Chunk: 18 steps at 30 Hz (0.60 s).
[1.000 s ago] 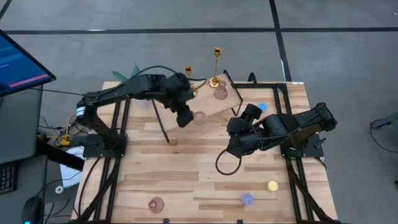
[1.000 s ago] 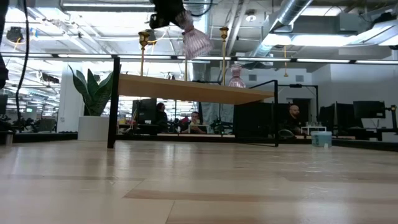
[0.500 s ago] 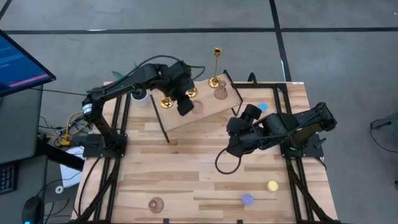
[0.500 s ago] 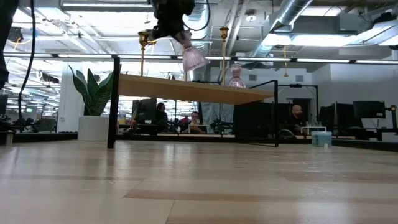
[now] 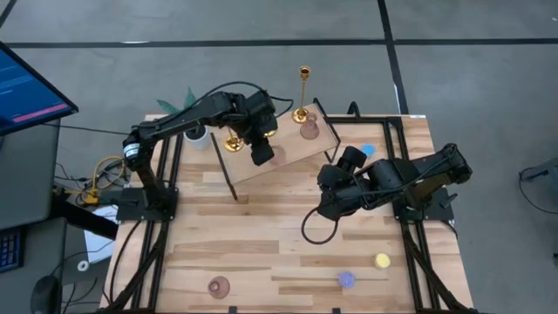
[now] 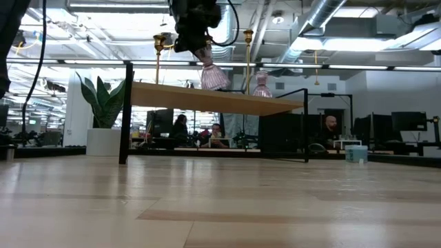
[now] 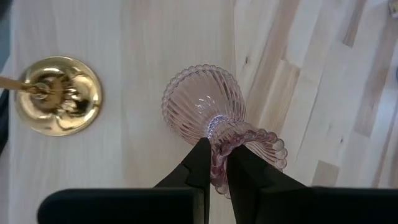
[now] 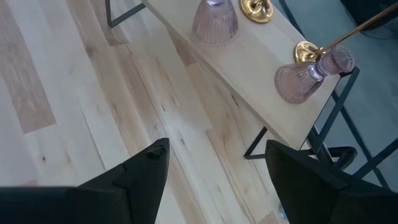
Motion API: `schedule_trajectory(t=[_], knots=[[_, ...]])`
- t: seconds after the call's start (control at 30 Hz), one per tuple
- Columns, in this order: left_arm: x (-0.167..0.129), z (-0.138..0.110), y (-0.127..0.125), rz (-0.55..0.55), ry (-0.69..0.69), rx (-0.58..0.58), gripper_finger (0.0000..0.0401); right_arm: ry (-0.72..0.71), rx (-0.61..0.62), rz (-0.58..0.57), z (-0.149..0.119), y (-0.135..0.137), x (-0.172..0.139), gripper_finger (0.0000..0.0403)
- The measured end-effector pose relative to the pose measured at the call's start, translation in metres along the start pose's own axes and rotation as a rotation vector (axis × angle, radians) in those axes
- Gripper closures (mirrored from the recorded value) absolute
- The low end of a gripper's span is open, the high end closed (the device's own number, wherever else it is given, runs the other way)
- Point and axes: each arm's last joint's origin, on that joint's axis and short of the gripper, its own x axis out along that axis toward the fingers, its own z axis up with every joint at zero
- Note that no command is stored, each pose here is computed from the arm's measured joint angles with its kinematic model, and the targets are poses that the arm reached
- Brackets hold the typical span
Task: Pick & Place candle stick holders
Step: Put the top pink glass candle holder on the shelf
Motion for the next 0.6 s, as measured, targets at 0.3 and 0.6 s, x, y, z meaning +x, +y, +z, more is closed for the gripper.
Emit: schedule_trajectory(t=[0.3,0.6], knots=[[-0.0043,-0.0008,0.0082,0.034,-0.01,-0.014,0.0371,0.004,0.001,0.008,0.0,0.0003,0.0,0.0147],[-0.0041,-0.0007,0.0073,0.032,-0.009,0.006,0.0368,-0.008,0.012,0.017,0.0014,0.0013,0.0,0.0147]])
